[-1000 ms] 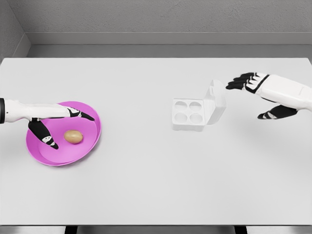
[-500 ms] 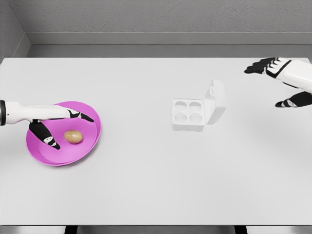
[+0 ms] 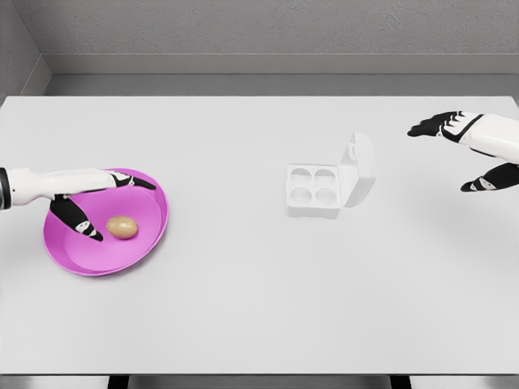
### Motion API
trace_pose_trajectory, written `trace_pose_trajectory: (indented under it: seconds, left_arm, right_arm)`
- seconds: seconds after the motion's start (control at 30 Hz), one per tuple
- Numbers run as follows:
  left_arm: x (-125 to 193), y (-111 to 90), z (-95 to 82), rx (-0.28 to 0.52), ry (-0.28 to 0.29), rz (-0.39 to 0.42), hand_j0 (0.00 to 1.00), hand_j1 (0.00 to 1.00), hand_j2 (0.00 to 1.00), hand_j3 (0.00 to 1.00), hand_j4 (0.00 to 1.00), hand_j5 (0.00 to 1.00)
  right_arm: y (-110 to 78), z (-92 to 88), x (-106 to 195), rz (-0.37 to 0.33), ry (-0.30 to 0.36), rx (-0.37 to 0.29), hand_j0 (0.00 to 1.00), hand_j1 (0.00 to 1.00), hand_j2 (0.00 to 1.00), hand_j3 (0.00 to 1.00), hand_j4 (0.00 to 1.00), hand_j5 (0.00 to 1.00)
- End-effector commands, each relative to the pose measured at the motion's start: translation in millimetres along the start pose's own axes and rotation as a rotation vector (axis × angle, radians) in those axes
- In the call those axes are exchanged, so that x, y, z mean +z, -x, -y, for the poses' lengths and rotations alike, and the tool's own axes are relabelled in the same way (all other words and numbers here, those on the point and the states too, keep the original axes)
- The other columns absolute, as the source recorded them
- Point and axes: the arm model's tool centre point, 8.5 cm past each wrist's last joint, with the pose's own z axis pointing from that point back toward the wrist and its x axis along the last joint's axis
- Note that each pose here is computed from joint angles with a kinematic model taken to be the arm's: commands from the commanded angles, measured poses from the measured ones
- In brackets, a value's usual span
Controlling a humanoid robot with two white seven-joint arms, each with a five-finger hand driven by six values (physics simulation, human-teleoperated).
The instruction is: Pack egg into the box and close the box lid
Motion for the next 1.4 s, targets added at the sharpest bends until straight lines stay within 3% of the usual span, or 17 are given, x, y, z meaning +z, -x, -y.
trace_pose_trajectory:
  seconds: [0.0, 0.33, 1.1, 1.17, 1.37]
  left_arm:
    - [0.5, 0.0, -1.2, 0.004, -0.013, 0.001, 1.0, 1.0, 1.0, 1.0, 1.0, 1.0]
    - [0.2, 4.1, 12.7, 0.015, 0.012, -0.005, 0.99, 0.99, 0.99, 0.99, 0.99, 0.99]
    - [-1.5, 5.0, 12.5, -0.003, -0.001, -0.007, 1.0, 1.0, 1.0, 1.0, 1.0, 1.0]
    - [-2.2, 4.7, 12.5, -0.003, -0.001, -0.006, 0.91, 0.91, 0.91, 0.91, 0.91, 0.91]
    - [-5.6, 4.2, 13.7, -0.01, 0.006, -0.003, 0.91, 0.91, 0.91, 0.91, 0.91, 0.91]
  right_arm:
    - [1.0, 0.6, 0.9, -0.003, 0.004, -0.006, 1.0, 1.0, 1.0, 1.0, 1.0, 1.0]
    - [1.7, -4.9, 1.3, -0.005, -0.003, -0.019, 1.0, 1.0, 1.0, 1.0, 1.0, 1.0]
    - [9.4, -8.5, 5.2, -0.029, -0.003, -0.035, 1.0, 1.0, 1.0, 1.0, 1.0, 1.0]
    - [9.4, -8.5, 5.2, -0.029, -0.003, -0.035, 1.0, 1.0, 1.0, 1.0, 1.0, 1.0]
    - [9.4, -9.6, 5.0, -0.029, -0.006, -0.037, 1.0, 1.0, 1.0, 1.0, 1.0, 1.0]
